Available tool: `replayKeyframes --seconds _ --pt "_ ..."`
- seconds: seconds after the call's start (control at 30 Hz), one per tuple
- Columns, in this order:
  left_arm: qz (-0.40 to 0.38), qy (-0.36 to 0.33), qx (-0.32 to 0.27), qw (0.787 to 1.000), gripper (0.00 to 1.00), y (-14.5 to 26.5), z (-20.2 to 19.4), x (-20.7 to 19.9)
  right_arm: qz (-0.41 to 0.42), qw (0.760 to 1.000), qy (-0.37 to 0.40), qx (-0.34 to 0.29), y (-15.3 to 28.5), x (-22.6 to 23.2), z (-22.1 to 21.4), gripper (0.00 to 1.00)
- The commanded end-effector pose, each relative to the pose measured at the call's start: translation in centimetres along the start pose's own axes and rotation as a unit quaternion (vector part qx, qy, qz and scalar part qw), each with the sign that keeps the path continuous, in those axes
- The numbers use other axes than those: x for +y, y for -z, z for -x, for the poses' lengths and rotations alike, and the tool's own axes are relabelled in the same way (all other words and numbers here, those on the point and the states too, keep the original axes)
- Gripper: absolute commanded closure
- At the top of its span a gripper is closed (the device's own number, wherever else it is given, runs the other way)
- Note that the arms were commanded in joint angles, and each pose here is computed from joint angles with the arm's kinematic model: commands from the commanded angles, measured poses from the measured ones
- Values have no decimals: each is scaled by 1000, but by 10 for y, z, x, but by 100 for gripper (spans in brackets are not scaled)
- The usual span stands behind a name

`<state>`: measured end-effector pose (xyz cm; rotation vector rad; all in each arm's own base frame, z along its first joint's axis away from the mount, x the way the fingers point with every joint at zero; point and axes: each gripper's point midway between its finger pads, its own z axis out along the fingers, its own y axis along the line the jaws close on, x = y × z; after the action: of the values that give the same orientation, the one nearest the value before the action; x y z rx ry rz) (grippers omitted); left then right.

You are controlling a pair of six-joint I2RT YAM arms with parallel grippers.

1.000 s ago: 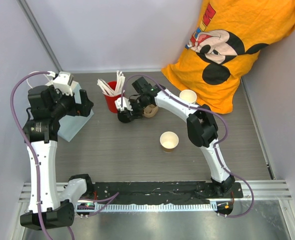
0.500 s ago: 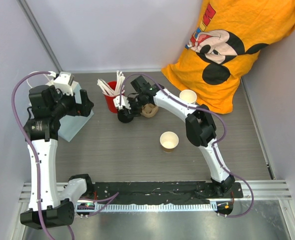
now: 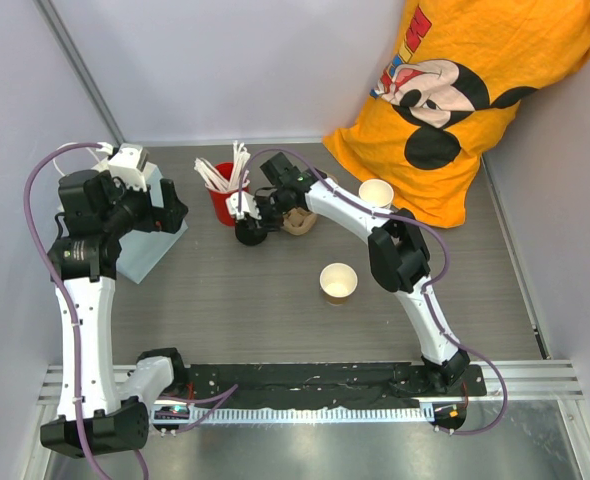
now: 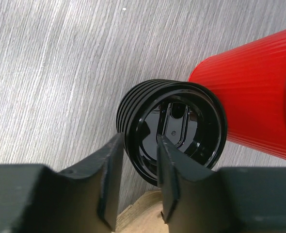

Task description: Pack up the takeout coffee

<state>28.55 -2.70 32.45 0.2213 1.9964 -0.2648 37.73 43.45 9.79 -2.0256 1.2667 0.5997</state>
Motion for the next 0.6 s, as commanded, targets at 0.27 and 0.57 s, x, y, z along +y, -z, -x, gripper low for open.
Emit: replayKeyframes --seconds 0.27,0.57 --pt "-2 -8 -23 1000 0 -1 12 1 -8 1000 18 -20 6 -9 21 67" --pt "-3 -7 -21 1000 0 -2 11 1 -5 1000 17 -21 5 -9 22 77"
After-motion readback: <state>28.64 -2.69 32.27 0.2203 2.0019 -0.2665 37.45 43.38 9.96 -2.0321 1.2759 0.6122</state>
